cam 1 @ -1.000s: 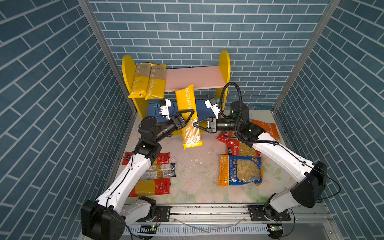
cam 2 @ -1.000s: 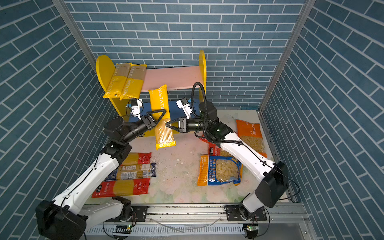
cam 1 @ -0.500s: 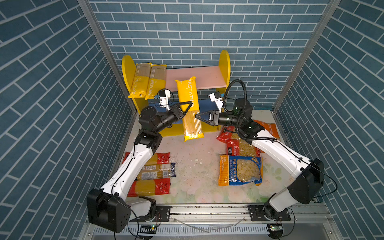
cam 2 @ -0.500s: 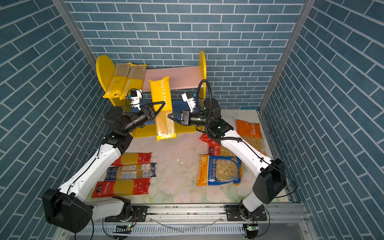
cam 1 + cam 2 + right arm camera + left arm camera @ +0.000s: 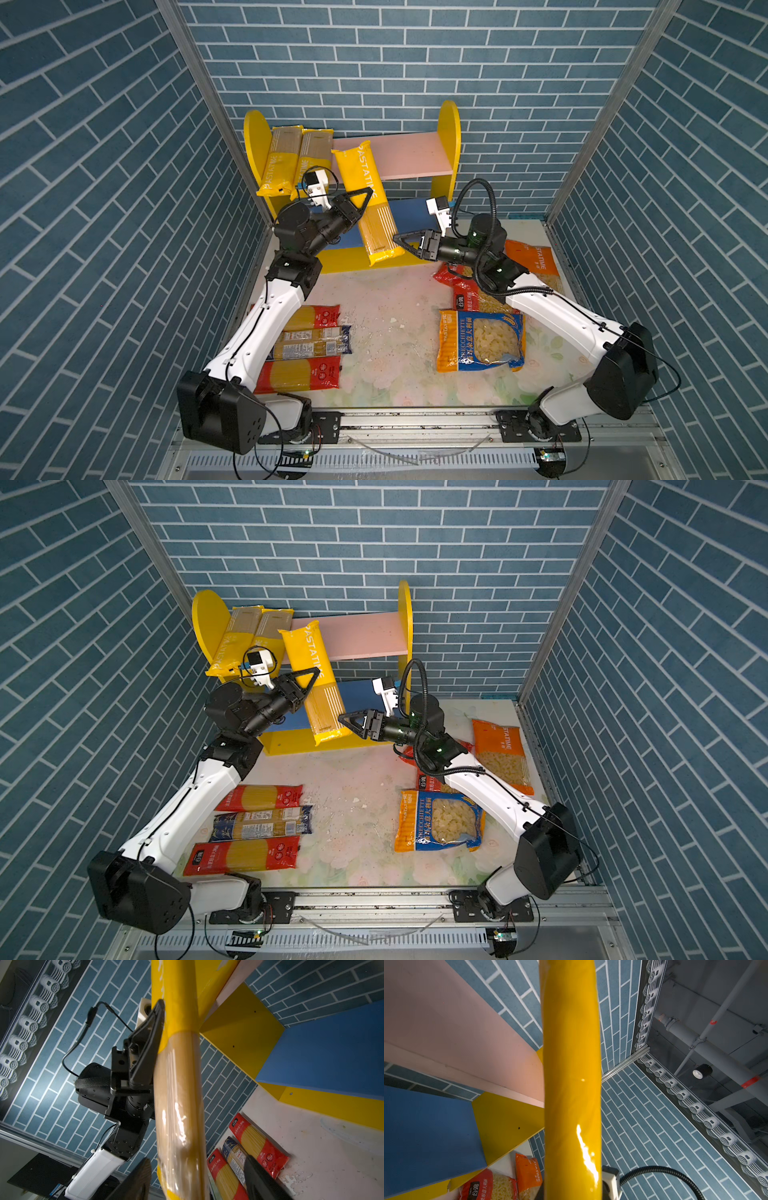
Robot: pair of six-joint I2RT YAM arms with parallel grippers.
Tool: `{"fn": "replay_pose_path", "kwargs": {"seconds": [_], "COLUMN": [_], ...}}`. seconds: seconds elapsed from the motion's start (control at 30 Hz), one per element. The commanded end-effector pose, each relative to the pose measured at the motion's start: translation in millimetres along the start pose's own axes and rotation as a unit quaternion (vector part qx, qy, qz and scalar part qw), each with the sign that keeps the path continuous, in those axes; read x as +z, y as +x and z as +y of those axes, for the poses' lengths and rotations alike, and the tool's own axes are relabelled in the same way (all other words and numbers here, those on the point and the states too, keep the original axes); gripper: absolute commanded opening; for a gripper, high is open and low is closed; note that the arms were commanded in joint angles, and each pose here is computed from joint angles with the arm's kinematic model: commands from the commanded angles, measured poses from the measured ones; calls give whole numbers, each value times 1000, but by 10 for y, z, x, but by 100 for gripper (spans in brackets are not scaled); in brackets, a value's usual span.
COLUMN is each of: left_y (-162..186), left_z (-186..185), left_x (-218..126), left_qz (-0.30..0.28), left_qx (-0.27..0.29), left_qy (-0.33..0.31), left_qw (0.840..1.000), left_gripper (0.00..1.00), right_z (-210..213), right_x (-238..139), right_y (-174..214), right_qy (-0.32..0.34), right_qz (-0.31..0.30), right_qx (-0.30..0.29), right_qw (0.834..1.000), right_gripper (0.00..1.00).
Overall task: Place and organize the pasta boxes and bags onto the shelf
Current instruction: 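Lift the upright pack with both grippers up onto the pink shelf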
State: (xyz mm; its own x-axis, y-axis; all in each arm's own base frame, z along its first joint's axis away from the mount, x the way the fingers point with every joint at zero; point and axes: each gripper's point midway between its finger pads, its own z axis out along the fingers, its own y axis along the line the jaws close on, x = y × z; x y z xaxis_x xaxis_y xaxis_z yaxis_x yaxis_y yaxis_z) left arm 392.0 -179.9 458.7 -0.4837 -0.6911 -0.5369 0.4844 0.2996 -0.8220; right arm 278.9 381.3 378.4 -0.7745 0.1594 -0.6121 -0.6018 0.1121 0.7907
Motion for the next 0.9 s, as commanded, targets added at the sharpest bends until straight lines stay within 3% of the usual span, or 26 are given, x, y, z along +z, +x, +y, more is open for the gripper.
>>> {"fn": "replay_pose_path", "kwargs": {"seconds": [0.0, 0.23, 0.53, 0.7, 0.87], "left_y": [-360, -351, -413, -462, -455], "left_z": [-637, -534, -467, -459, -447], "left_x": [-63, -5, 32, 85, 29], "left_qz": [-56, -52, -61, -55, -52], "left_qx": [37, 31, 26, 37, 50], "left_qy": [85, 68, 50, 30, 4], "left_qw": [994, 996, 997, 997, 997], "left_gripper": [0, 0, 5, 30, 62], "right_z": [218, 454, 538, 667, 812], "right_x": [-19, 156, 210, 214, 251], "right_y": [-22, -100, -395, -590, -833], "right_qy": [-26, -61, -80, -104, -109], "right_qz": [-28, -51, -119, -154, -180], "right_qx": [-1, 0, 13, 17, 10], "right_qw": [999, 997, 990, 982, 978], "right_gripper": [72, 68, 36, 17, 9]}}
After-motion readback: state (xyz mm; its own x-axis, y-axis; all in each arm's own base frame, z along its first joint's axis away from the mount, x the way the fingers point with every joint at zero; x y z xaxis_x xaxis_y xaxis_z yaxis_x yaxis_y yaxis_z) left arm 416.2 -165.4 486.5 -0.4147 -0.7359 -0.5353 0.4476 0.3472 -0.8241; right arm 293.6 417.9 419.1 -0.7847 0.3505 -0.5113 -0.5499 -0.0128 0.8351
